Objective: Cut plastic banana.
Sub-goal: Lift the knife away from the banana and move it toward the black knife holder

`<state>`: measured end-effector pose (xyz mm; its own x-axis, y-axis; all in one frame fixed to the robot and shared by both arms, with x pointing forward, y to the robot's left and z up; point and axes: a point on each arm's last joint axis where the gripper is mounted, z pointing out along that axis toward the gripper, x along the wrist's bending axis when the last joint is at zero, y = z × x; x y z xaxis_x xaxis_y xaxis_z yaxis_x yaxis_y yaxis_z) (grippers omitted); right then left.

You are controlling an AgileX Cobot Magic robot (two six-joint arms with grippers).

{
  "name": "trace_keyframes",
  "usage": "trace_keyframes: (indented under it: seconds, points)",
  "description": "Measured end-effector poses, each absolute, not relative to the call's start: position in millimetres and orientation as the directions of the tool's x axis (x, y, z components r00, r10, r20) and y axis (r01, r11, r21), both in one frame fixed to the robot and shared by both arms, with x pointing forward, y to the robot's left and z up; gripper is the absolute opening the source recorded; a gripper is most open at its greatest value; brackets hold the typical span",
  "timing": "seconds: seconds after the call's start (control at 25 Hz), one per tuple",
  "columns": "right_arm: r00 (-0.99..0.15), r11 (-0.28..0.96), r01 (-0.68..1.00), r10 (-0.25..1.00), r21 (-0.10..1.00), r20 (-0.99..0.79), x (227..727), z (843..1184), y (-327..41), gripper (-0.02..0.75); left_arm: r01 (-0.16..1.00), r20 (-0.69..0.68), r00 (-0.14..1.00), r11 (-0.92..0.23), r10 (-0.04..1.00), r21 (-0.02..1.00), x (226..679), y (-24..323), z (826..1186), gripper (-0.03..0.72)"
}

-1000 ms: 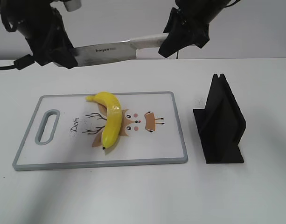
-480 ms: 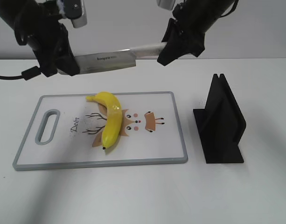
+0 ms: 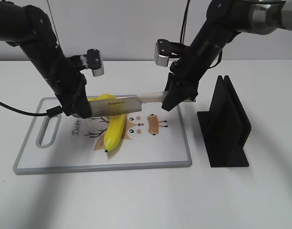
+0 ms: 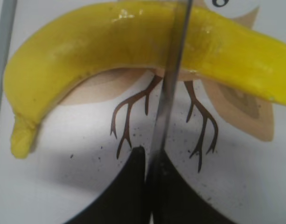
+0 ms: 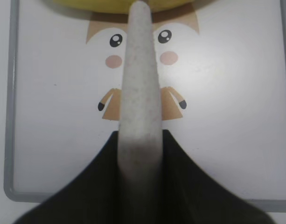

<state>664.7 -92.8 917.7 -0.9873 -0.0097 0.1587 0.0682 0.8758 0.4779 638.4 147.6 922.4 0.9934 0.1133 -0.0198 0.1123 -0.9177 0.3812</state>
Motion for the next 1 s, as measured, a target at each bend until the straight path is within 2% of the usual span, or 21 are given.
trace_keyframes:
  seconds: [0.68, 0.92, 1.0]
  points:
    - [-0.984, 0.873, 0.098, 0.013, 0.478, 0.178, 666.9, 913.5, -93.2, 0.172, 0.122, -0.037, 0.992, -0.914, 0.117, 0.386, 641.0, 148.3, 919.2, -0.012]
    - [-0.99, 0.877, 0.085, 0.018, 0.472, 0.143, 663.4, 933.0, -93.1, 0.172, 0.104, 0.01, 0.993, -0.913, 0.117, 0.394, 638.1, 148.5, 933.7, -0.012]
    - [-0.994, 0.871, 0.071, 0.022, 0.485, 0.107, 661.2, 952.9, -94.1, 0.172, 0.078, 0.062, 0.992, -0.911, 0.112, 0.405, 635.3, 149.0, 956.2, -0.012]
